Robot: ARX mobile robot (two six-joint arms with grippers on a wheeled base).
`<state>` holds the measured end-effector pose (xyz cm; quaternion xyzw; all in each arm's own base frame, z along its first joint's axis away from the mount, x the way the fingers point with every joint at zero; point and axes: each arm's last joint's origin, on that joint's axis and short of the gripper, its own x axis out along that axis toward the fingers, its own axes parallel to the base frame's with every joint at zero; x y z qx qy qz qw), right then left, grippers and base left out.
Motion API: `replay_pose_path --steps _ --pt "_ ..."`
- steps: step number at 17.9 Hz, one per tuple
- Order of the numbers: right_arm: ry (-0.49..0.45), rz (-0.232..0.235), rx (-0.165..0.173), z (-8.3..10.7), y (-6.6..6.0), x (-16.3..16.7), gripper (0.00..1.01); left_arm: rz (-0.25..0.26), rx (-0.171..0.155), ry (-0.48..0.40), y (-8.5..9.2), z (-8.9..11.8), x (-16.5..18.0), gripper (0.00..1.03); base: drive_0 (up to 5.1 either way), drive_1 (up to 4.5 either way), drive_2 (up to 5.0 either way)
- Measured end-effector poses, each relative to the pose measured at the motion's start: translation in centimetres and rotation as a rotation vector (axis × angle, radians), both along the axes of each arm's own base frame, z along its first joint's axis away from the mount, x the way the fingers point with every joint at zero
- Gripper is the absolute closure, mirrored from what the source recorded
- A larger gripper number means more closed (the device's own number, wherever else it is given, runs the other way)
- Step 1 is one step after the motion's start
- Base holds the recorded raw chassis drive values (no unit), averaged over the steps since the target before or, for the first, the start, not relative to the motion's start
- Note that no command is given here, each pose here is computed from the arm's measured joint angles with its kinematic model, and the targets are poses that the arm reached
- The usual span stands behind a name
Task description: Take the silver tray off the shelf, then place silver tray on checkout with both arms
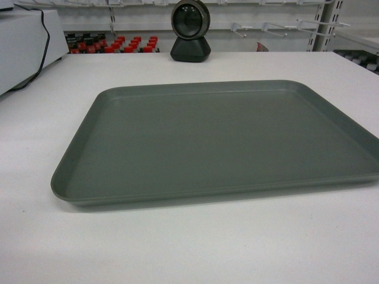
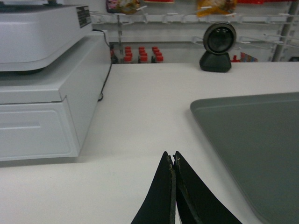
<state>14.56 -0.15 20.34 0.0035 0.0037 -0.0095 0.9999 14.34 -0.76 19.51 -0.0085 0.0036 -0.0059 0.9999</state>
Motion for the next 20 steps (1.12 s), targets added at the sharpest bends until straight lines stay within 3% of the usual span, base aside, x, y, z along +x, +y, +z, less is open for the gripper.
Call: replay_pose_path --steps 2,4,12,20 --pt "-0.003 0.017 0.0 -0.8 0.1 -0.7 0.99 0.031 0.0 -0.001 0.9 -0.6 -0.6 1.02 0.0 0.0 0.0" --pt "-0.005 0.019 0.0 -1.3 0.1 -1.2 0.99 0.01 0.0 -0.003 0.7 -1.1 -1.1 1.02 0.0 0.0 0.0" --pt "-0.006 0.019 0.0 -2.6 0.1 -2.7 0.99 0.009 0.0 -0.013 0.7 -2.5 -2.5 1.02 0.0 0.0 0.0" --pt "-0.019 0.019 0.0 -3.3 0.1 -3.4 0.99 0.01 0.0 -0.017 0.7 -2.5 -3.3 1.02 0.0 0.0 0.0"
